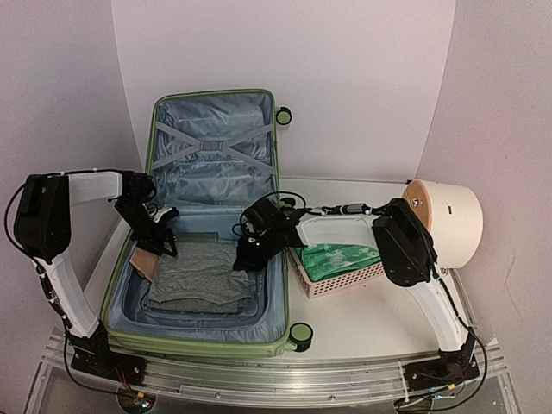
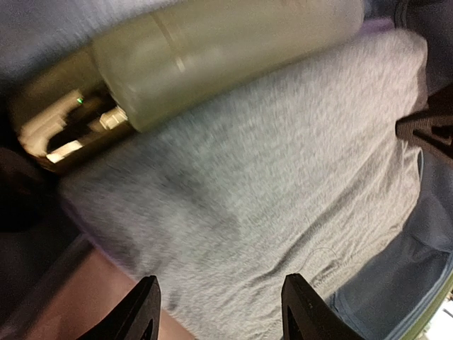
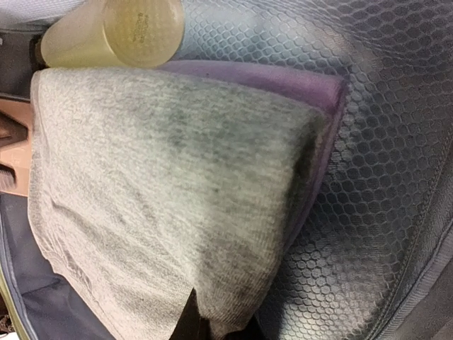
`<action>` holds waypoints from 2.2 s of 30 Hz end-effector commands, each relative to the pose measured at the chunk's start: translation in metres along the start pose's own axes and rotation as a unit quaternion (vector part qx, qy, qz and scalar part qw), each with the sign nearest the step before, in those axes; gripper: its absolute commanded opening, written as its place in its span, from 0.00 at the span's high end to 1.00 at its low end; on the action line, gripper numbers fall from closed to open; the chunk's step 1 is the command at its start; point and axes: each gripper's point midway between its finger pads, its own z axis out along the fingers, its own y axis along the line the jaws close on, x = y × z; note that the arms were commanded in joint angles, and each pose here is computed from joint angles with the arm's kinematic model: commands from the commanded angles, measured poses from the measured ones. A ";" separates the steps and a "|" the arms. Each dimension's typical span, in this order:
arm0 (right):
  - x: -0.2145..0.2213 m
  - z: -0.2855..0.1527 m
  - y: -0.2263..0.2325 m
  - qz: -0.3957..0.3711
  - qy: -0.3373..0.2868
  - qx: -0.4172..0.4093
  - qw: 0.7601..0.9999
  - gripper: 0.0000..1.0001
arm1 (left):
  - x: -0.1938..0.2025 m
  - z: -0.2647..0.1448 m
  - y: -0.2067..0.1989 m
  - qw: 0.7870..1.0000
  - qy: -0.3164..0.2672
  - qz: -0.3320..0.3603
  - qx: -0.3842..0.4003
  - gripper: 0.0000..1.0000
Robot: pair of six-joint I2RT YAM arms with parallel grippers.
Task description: Open, take out, and arrange the luggage
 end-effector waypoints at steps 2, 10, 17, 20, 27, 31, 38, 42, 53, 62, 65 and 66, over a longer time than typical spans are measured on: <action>-0.010 -0.022 0.018 -0.015 -0.022 -0.019 0.999 1.00 | -0.039 -0.039 0.015 0.993 -0.083 0.050 -0.075 0.41; -0.032 -0.041 0.022 -0.042 -0.056 -0.014 0.997 0.69 | -0.047 -0.005 0.045 0.990 -0.047 0.081 -0.109 0.42; -0.064 -0.027 0.000 -0.064 -0.078 -0.001 0.995 0.60 | -0.057 -0.002 0.029 0.992 -0.063 0.096 -0.061 0.51; -0.068 -0.015 -0.007 -0.078 -0.080 0.007 0.994 0.57 | -0.053 0.001 0.017 0.993 -0.066 0.099 -0.027 0.61; -0.065 -0.002 -0.005 -0.092 -0.061 -0.014 0.994 0.57 | -0.052 0.001 0.012 0.992 -0.068 0.103 -0.014 0.90; -0.069 -0.014 0.003 -0.130 -0.070 -0.015 0.989 0.56 | -0.055 -0.012 0.004 0.990 -0.083 0.114 -0.007 1.00; -0.080 -0.032 0.031 -0.262 -0.095 -0.036 0.960 0.48 | -0.052 -0.031 -0.010 0.985 -0.095 0.146 0.001 1.00; -0.084 -0.022 0.028 -0.294 -0.096 -0.032 0.950 0.51 | -0.059 -0.033 -0.005 0.977 -0.109 0.181 -0.021 0.82; -0.064 -0.006 0.009 -0.283 -0.055 -0.030 0.957 0.60 | -0.085 -0.017 -0.062 0.934 -0.132 0.319 0.087 0.39; -0.068 -0.034 0.028 -0.291 -0.067 -0.042 0.953 1.00 | -0.089 -0.004 -0.086 0.884 -0.177 0.417 0.118 0.43; -0.075 -0.056 0.051 -0.305 -0.087 -0.062 0.946 1.00 | -0.088 -0.004 -0.095 0.863 -0.187 0.452 0.124 0.40; -0.075 -0.058 0.053 -0.308 -0.089 -0.063 0.945 1.00 | -0.089 -0.003 -0.095 0.862 -0.186 0.456 0.123 0.39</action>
